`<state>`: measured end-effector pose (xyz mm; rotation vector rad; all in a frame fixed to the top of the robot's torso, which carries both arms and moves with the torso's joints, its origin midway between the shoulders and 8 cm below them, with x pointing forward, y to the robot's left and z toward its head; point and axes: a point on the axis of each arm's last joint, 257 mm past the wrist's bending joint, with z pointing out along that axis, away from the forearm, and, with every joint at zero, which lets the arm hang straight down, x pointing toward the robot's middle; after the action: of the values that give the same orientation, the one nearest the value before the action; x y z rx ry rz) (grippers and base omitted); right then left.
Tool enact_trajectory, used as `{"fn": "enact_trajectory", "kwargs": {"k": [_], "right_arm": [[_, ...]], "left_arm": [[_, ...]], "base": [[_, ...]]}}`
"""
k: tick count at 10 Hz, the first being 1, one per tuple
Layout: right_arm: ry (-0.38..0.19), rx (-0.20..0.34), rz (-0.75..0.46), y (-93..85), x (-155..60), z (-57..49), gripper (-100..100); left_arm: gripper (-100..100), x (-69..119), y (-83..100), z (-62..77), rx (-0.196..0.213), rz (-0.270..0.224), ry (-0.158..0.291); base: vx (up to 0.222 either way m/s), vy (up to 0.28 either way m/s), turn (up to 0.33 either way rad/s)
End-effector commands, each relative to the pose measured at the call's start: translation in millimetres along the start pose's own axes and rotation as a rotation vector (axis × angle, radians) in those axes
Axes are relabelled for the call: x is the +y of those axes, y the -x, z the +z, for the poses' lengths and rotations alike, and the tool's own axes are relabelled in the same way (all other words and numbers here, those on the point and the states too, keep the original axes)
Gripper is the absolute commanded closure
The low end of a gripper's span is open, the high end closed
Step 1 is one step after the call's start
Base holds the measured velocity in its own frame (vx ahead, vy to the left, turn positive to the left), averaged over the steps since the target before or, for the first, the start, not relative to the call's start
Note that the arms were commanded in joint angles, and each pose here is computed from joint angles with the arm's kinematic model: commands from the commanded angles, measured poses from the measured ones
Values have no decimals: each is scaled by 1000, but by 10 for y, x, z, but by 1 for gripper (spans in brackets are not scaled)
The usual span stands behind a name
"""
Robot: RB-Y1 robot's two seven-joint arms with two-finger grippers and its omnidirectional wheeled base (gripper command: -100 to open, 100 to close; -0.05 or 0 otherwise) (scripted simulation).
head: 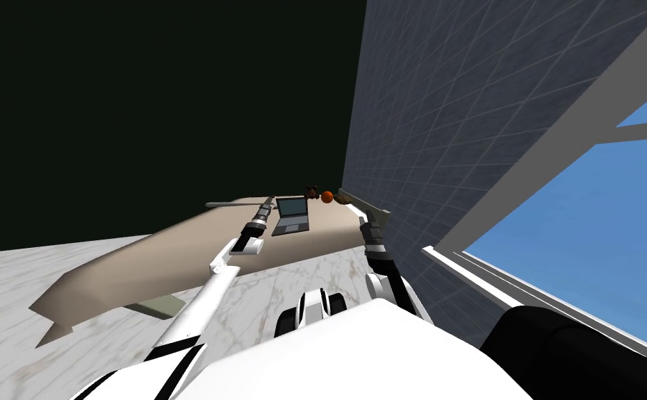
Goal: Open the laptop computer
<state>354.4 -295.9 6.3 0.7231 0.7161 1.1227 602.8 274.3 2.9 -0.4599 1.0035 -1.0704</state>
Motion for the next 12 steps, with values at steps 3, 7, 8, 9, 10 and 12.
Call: {"fn": "enact_trajectory", "kwargs": {"k": [3, 7, 8, 9, 10, 12], "right_arm": [[0, 0, 0, 0, 0, 0, 0], [0, 0, 0, 0, 0, 0, 0], [0, 0, 0, 0, 0, 0, 0], [0, 0, 0, 0, 0, 0, 0], [0, 0, 0, 0, 0, 0, 0], [0, 0, 0, 0, 0, 0, 0]], "left_arm": [[-100, 176, 120, 234, -5, 41, 39], [-100, 493, 158, 254, -2, 56, 109], [-100, 546, 229, 345, -8, 68, 125], [-100, 641, 218, 311, -5, 68, 144], [-100, 675, 289, 400, -13, 77, 158], [-100, 797, 346, 446, -17, 84, 190]], "base": [[15, 17, -37], [22, 20, -41], [25, 10, -73], [27, 16, -47], [32, 19, -74], [32, 18, -49]]}}
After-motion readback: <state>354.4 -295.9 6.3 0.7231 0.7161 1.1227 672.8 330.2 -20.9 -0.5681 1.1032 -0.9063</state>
